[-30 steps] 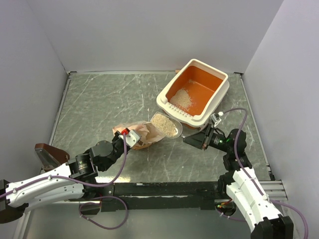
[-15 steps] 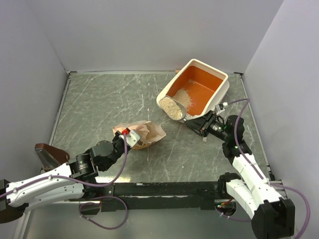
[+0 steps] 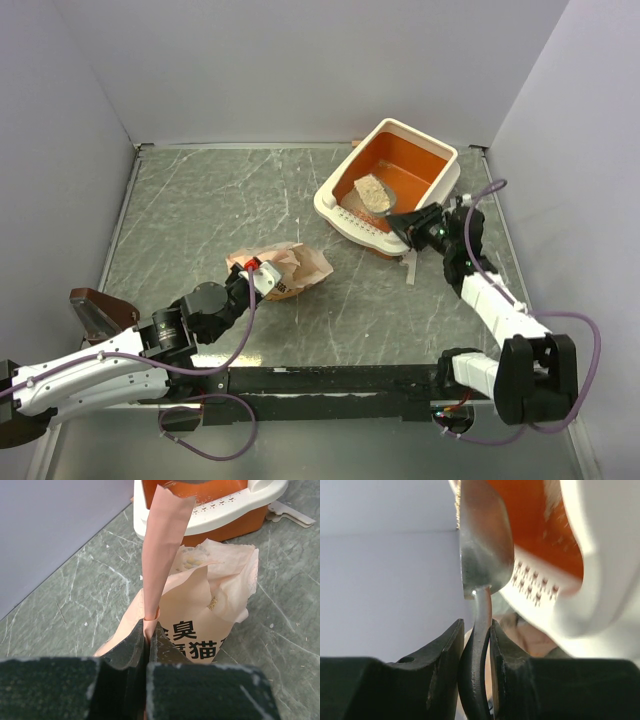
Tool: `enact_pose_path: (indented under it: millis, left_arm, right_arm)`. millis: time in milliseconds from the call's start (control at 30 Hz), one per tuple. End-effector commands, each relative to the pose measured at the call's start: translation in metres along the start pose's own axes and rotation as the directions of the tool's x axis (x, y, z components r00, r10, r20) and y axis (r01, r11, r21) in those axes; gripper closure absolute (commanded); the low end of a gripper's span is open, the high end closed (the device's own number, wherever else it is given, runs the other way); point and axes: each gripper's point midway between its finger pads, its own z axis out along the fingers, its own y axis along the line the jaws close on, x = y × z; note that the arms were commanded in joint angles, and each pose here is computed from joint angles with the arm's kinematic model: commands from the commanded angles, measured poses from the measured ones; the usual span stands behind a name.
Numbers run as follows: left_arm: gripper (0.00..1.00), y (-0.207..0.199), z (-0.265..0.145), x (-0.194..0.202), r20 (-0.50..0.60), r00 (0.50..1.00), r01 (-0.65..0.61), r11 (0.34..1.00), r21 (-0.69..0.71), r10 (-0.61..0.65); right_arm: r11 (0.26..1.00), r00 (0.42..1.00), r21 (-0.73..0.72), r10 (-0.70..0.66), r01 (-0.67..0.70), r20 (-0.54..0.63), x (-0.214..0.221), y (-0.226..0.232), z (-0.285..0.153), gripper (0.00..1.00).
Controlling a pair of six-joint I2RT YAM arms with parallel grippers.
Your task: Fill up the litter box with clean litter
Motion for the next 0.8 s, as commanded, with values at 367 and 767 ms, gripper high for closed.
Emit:
enact_pose_path:
  millis: [367,767]
  left_arm:
    - [0.99,0.009,-0.002,-0.022,0.059,0.997,0.049,0.998,-0.03,-0.047]
    - [0.99,0.012,-0.002,-0.021,0.037,0.998,0.044,0.998,-0.044,-0.043]
  right_arm:
    - [0.798,0.895,0.472,-0.444,0.374,0.041,-0.103,0.02,0.011,1.0]
    - [0.428,0.678,0.626,-0.699,0.652,-0.228,-0.113,0.019,0.023,1.0]
